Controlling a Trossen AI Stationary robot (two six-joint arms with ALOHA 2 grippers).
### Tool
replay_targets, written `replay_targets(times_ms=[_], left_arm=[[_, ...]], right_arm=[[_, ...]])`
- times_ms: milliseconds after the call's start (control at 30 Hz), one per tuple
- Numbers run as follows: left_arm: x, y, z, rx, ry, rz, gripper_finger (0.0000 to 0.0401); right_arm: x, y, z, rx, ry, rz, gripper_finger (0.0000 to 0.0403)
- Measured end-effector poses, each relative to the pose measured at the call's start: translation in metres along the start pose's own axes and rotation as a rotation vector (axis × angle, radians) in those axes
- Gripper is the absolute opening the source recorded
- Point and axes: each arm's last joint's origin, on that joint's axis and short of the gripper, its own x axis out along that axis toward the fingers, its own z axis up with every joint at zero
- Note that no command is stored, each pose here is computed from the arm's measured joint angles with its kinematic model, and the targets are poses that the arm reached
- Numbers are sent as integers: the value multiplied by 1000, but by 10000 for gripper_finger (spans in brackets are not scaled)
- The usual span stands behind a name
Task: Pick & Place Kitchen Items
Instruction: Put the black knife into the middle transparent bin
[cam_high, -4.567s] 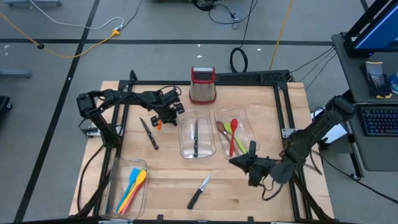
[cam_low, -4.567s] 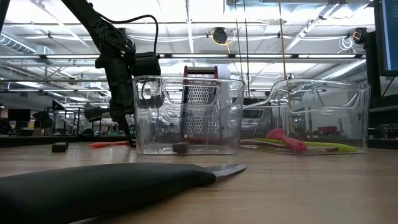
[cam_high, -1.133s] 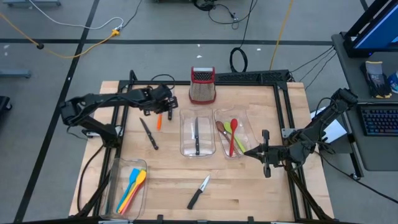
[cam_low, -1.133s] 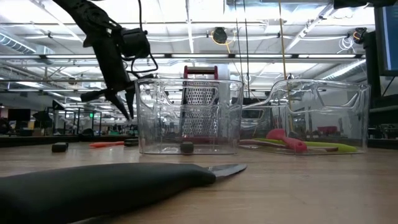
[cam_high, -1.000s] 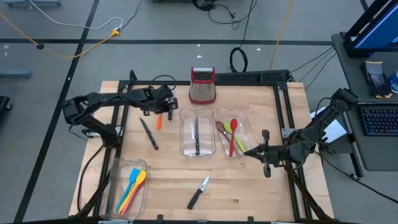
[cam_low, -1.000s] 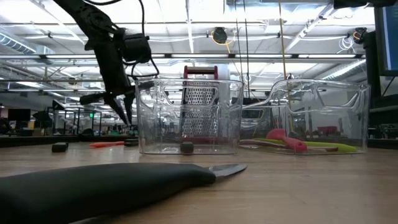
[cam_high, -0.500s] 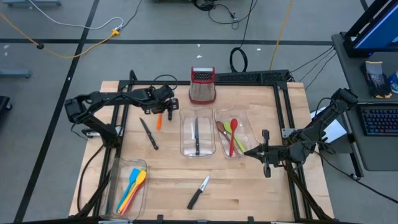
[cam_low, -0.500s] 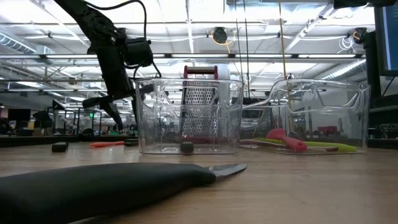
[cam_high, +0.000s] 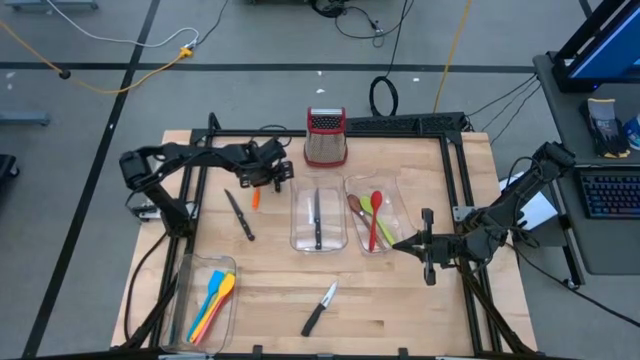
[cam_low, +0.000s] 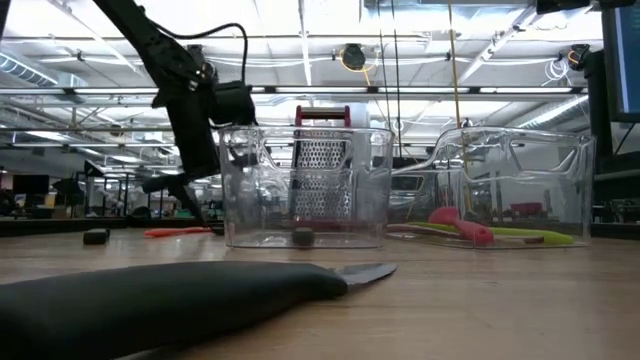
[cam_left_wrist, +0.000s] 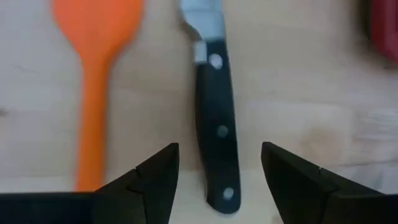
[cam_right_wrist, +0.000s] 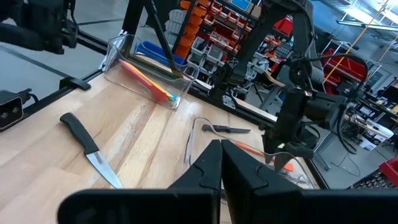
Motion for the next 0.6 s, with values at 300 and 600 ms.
replay_targets(times_ms=[300, 600], left_arm=[[19, 5, 3, -31, 44, 46, 230], [23, 10, 1, -98, 67, 104, 169]], right_arm=[[0, 0, 0, 4, -1, 0, 0], [0, 0, 0, 11, -4, -1, 0]])
